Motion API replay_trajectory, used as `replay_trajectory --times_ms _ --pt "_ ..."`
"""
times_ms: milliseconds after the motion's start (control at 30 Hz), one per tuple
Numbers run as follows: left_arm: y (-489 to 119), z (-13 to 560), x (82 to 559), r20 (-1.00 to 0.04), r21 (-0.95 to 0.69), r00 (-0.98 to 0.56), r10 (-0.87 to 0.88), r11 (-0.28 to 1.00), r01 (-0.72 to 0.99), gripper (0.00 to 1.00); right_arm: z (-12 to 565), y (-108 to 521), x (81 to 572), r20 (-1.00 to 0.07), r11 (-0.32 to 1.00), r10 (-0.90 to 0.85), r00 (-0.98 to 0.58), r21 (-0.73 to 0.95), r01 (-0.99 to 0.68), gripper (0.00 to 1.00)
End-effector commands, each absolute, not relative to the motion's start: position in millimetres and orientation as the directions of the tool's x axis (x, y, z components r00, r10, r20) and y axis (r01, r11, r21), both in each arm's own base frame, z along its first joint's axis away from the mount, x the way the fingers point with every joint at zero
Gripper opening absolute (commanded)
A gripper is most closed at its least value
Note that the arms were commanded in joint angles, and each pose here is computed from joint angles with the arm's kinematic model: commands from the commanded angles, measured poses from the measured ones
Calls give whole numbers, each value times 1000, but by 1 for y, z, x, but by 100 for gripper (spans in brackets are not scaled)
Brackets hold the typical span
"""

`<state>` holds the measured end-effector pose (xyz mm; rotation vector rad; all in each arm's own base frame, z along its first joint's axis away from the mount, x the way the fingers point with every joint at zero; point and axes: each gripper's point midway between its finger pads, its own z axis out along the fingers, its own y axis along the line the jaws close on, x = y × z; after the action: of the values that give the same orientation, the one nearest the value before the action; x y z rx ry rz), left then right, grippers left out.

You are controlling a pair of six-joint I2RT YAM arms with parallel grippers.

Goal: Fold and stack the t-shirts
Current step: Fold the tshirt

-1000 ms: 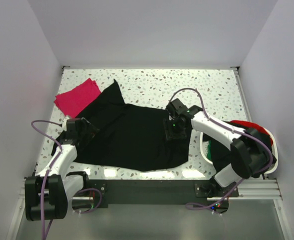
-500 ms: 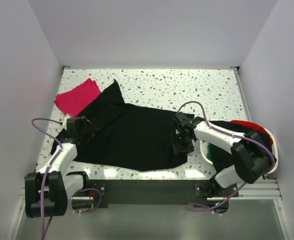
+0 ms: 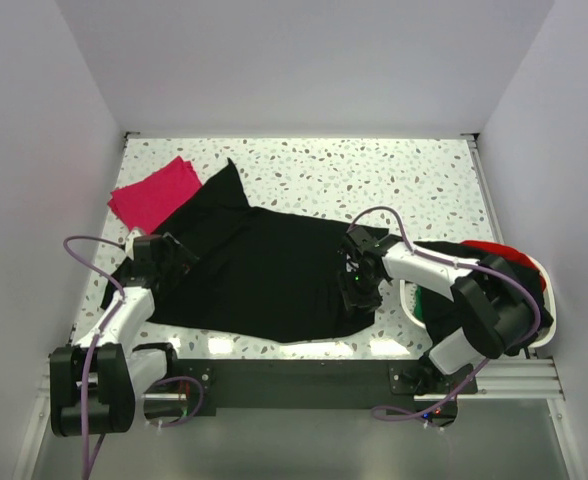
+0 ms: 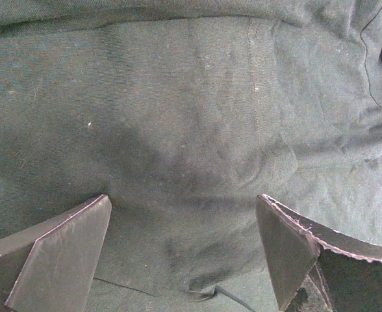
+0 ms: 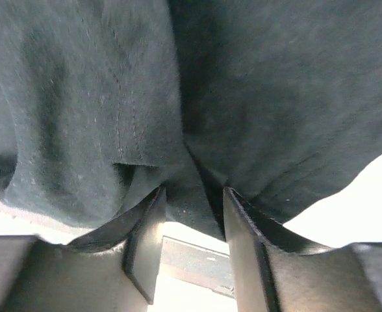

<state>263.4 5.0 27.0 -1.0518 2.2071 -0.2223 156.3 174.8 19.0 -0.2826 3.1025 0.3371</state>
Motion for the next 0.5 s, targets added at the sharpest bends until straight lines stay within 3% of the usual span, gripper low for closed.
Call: replay_trajectory --times_ms 0,100,200,233,267,467 --pt "5 -19 206 -379 -261 -544 -749 651 -713 100 19 179 144 10 943 -206 -978 270 -196 43" --pt "4 -21 205 -371 -261 -546 -751 649 -715 100 19 179 138 28 941 -208 -978 280 -192 39" --pt "4 -22 205 -371 -261 -546 -751 649 -715 100 22 174 136 24 945 -211 -977 262 -197 23" --pt "4 -22 205 -371 -261 -546 -751 649 -715 100 23 171 138 15 950 -203 -979 246 -193 11" --pt "4 -22 206 -373 -264 -545 -751 649 -714 100 24 168 136 17 953 -196 -980 237 -187 7" --pt "3 -26 205 -357 -261 -548 -756 644 -719 100 36 154 127 -28 968 -133 -991 210 -136 4"
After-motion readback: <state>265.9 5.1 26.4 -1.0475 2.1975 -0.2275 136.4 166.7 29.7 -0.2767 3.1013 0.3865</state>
